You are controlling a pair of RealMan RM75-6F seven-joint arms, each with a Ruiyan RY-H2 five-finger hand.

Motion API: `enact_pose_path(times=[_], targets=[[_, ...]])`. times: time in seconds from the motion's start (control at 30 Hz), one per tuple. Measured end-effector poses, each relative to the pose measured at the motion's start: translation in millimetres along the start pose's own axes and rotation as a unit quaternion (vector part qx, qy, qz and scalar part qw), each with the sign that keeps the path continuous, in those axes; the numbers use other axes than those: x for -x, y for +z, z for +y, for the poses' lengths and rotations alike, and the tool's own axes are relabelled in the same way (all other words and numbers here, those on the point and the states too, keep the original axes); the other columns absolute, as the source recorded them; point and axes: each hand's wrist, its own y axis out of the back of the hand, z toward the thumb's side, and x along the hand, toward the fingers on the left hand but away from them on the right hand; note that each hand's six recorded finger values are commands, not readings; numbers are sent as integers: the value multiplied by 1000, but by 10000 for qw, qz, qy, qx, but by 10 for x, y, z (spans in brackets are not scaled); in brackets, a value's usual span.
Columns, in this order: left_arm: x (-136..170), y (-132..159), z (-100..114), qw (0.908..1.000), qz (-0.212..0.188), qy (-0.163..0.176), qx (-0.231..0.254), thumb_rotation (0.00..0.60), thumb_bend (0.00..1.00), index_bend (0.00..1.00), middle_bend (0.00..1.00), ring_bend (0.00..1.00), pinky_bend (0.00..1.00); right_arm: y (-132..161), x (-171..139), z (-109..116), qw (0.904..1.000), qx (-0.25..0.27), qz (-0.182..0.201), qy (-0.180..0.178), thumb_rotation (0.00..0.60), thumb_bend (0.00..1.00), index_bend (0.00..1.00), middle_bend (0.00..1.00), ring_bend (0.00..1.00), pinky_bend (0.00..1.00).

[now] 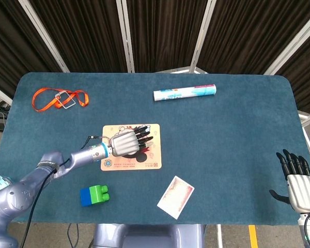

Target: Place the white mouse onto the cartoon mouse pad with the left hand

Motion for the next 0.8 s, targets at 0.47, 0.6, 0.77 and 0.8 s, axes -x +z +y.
enact_pose_path(times=[0.47, 0.6, 0.77, 0.8], targets=[[789, -194, 350, 9955, 654, 582, 376, 600, 200, 0, 0, 0, 0, 8, 3, -3, 10000, -67, -10, -36, 600, 87, 0, 0, 0, 0], [1192, -163, 376, 9900, 1251, 529, 387, 600, 198, 0, 0, 0, 0, 19, 3, -3, 10000, -79, 16, -42, 600, 87, 0, 0, 0, 0], [1854, -68, 272, 9691, 2340, 226, 750, 600, 199, 0, 0, 0, 0, 40, 11, -6, 9999, -99, 80, -41, 600, 88, 0, 0, 0, 0], [1966, -46, 236, 9634, 2527, 164, 878, 600, 199, 0, 0, 0, 0, 45, 15, -7, 9999, -106, 95, -40, 600, 87, 0, 0, 0, 0]])
